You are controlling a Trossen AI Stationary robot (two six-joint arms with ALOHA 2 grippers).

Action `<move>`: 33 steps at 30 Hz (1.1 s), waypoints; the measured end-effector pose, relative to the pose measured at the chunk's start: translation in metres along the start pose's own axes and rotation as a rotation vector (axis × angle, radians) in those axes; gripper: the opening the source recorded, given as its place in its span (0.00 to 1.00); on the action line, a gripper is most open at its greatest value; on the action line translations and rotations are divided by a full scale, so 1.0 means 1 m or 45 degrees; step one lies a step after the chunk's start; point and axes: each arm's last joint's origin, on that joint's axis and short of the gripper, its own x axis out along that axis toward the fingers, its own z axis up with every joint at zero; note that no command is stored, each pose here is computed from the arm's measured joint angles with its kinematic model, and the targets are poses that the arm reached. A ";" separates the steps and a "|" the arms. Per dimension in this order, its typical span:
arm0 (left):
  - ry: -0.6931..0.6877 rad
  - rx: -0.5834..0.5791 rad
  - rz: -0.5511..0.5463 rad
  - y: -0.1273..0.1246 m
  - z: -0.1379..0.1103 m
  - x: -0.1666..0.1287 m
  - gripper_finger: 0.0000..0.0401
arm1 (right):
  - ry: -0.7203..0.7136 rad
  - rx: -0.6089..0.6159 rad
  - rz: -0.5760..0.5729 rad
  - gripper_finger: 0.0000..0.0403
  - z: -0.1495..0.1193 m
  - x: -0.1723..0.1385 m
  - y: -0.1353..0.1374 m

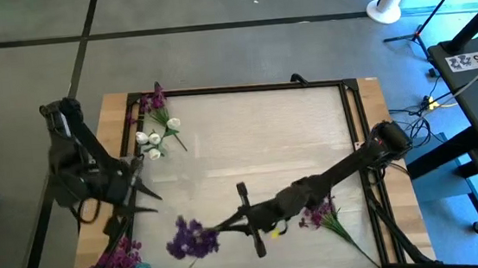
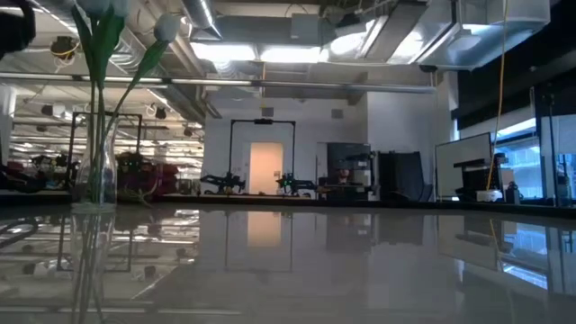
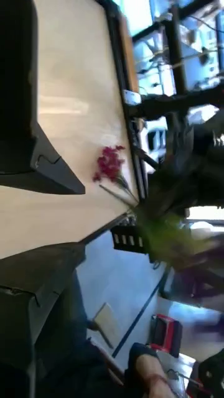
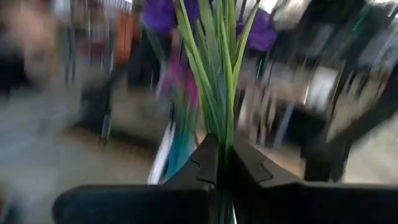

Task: Sort flowers into vase by color
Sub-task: Put the violet flowers into the transparent blue vase

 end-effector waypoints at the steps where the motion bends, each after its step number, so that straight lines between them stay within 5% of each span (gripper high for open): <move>1: -0.020 0.017 -0.005 -0.006 -0.002 0.007 0.33 | -0.091 -0.008 -0.004 0.05 0.006 0.000 -0.001; 6: -0.170 0.081 0.034 -0.027 -0.012 0.041 0.33 | -0.321 -0.091 0.031 0.02 0.008 0.005 -0.013; 11: -0.322 0.028 0.176 -0.023 -0.012 0.067 0.33 | -0.309 -0.092 -0.007 0.04 -0.004 0.011 -0.027; 18: -0.366 0.048 0.166 -0.007 -0.025 0.105 0.33 | -0.359 -0.089 -0.088 0.03 -0.012 0.016 -0.036; 33: -0.444 0.063 0.208 0.003 -0.028 0.126 0.33 | -0.433 -0.163 -0.166 0.04 -0.004 0.013 -0.032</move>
